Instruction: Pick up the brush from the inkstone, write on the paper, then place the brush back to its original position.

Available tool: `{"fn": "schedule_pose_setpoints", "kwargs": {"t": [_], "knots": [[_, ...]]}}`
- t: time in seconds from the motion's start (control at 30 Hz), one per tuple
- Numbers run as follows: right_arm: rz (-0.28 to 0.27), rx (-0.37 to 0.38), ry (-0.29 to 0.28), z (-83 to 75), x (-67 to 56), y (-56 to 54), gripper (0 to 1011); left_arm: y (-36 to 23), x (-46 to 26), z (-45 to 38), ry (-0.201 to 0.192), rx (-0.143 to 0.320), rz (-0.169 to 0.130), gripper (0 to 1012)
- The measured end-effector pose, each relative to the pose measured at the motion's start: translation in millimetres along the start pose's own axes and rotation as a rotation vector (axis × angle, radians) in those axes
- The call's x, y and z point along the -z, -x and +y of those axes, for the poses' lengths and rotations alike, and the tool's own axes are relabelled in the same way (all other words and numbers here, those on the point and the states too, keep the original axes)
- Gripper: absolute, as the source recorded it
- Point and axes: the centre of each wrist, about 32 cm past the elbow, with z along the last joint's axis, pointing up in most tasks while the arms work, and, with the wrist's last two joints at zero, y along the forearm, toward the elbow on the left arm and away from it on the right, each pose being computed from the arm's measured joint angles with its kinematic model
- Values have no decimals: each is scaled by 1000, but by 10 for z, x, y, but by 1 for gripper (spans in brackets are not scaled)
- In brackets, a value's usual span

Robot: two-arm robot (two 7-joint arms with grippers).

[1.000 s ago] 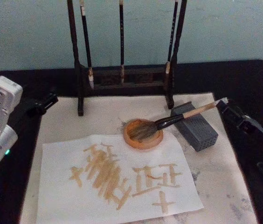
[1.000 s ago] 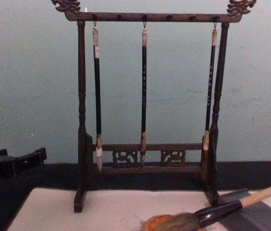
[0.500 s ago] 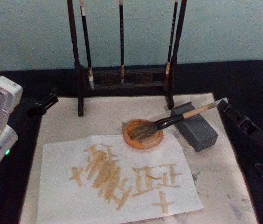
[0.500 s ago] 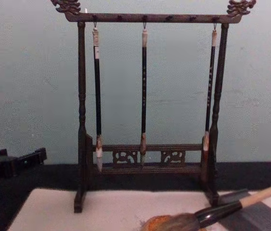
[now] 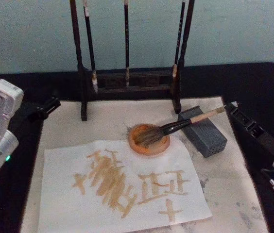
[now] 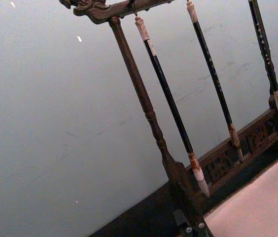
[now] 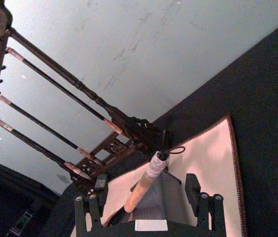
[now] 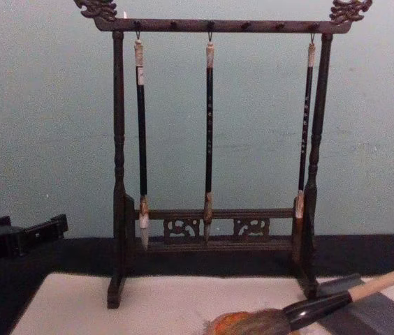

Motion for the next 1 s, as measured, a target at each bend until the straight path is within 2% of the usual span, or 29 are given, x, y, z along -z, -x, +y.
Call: {"fn": "schedule_pose_setpoints", "kwargs": {"t": [0.53,1.0], "knots": [[62,-22,16,141,-3,-66,1008,0,0,0,0,0,0,1002],[106,-27,22,277,-14,-170,1008,0,0,0,0,0,0,1002]]}}
